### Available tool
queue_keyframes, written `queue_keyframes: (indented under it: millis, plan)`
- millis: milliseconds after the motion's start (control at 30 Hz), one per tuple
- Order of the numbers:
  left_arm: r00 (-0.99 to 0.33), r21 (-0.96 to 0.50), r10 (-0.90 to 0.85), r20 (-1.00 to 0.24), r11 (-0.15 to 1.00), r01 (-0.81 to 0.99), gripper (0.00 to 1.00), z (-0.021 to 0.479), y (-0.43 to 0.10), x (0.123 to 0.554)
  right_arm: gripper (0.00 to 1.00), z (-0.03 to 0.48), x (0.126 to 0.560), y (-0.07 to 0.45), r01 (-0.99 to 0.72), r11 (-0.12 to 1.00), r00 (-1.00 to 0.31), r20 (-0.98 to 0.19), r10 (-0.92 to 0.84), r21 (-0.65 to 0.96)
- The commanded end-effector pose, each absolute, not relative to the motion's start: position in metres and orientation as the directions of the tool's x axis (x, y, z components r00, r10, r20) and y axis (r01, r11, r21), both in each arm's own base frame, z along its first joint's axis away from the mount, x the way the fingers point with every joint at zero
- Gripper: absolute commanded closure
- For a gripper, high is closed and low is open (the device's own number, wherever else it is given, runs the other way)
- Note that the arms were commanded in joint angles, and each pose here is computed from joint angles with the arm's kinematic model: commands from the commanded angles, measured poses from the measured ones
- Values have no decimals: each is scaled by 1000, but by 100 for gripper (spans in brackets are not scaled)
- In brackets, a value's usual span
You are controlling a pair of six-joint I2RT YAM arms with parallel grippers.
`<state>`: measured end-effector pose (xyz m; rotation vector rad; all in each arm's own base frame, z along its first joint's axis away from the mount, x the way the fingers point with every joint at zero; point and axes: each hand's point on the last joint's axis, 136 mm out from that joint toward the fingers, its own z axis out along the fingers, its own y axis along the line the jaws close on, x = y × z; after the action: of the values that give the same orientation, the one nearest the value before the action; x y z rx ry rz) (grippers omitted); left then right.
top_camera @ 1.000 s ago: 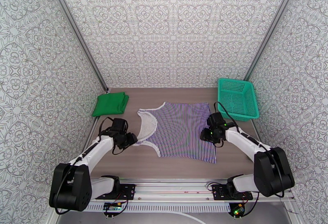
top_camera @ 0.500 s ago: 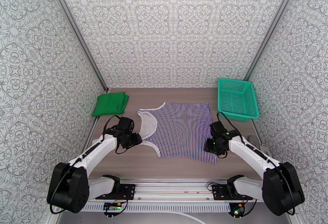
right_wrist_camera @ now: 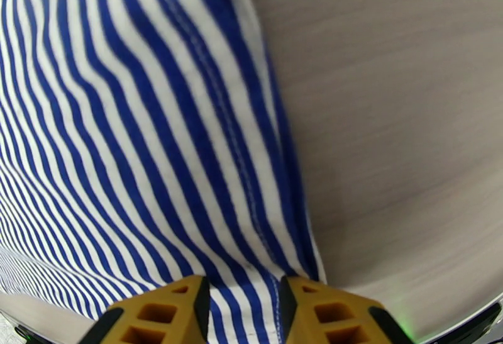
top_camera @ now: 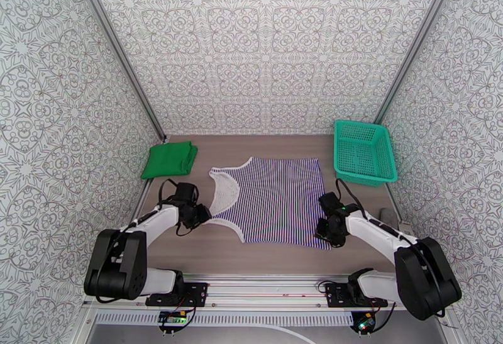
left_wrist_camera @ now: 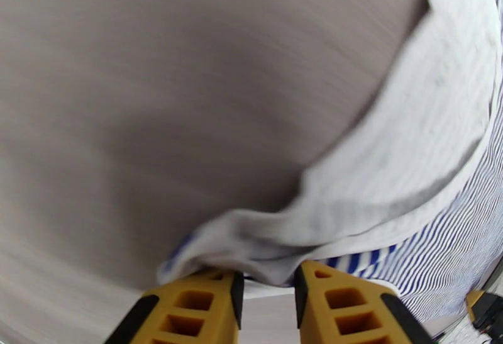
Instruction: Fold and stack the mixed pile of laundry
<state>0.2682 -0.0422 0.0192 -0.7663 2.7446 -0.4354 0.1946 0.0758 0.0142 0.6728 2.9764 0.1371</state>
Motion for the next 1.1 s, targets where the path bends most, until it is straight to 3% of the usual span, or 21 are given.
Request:
queue_keyframes:
  millis: [0,233,467,600,800,1067]
  plan:
    - [-802,-347,-573,-169,796,-496,64,20,-26,263,63,7,199,60,461,887,-878,-123,462,33]
    - [-801,-388,-533,-271,822,-416,60,75,-31,288,63,45,213,63,426,903,-887,-170,430,60]
    - [-852,-417,-340,-398,894,-162,59,125,-84,347,58,92,283,83,272,957,-905,-311,289,98]
    - [-867,-443,-261,-424,895,-52,65,117,-121,400,57,93,340,94,214,974,-909,-351,225,71]
    - [-869,-497,-287,-402,866,-56,71,82,-146,468,58,85,432,100,169,985,-902,-397,171,41]
    - [-860,-514,-385,-334,839,-176,73,35,-132,508,59,65,509,90,191,980,-886,-421,193,46]
